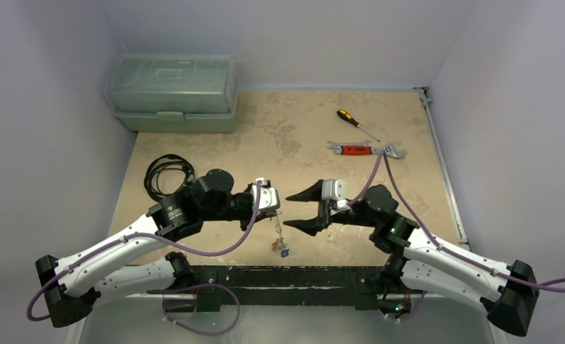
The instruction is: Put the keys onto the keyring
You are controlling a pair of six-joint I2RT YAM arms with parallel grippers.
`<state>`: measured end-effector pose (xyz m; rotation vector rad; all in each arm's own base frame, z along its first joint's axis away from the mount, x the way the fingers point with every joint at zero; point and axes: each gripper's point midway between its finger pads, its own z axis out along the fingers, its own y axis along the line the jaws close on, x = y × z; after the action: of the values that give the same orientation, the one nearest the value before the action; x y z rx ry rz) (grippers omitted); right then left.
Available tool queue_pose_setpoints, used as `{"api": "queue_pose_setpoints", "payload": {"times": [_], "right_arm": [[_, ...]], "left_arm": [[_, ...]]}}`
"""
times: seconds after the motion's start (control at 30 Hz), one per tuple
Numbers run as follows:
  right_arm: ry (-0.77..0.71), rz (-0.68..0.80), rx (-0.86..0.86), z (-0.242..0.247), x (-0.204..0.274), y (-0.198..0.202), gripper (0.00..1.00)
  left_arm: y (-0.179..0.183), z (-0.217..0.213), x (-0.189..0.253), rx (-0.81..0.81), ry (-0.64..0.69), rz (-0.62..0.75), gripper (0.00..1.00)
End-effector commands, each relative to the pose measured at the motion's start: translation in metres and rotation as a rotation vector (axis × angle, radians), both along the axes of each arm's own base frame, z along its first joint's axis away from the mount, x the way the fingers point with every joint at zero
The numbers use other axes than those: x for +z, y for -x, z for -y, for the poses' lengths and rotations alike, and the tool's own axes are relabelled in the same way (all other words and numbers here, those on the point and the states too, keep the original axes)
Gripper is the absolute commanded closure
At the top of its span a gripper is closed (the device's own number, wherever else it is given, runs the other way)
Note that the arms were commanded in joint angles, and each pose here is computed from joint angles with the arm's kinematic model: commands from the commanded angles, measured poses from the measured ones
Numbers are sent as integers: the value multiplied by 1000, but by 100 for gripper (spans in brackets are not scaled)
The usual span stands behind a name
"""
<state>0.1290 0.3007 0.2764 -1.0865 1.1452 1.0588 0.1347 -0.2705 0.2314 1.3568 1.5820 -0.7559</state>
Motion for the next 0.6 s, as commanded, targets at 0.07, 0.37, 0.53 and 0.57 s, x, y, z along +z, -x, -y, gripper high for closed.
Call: {"api": "queue_pose_setpoints", "payload": {"times": [0.07,0.37,0.53,0.57], "right_arm": [[21,76,61,-11,-5,12,55],[76,48,46,-21,-21,5,62],[99,36,33,-24,-27,2,66],[102,35,35,-24,-28,3,67]], "left_arm": [[12,4,8,-93,39,27,100],[16,4,8,-103,56,21,100],[16,4,6,-101,57,13,100],[16,4,6,-101,56,12,100]]}}
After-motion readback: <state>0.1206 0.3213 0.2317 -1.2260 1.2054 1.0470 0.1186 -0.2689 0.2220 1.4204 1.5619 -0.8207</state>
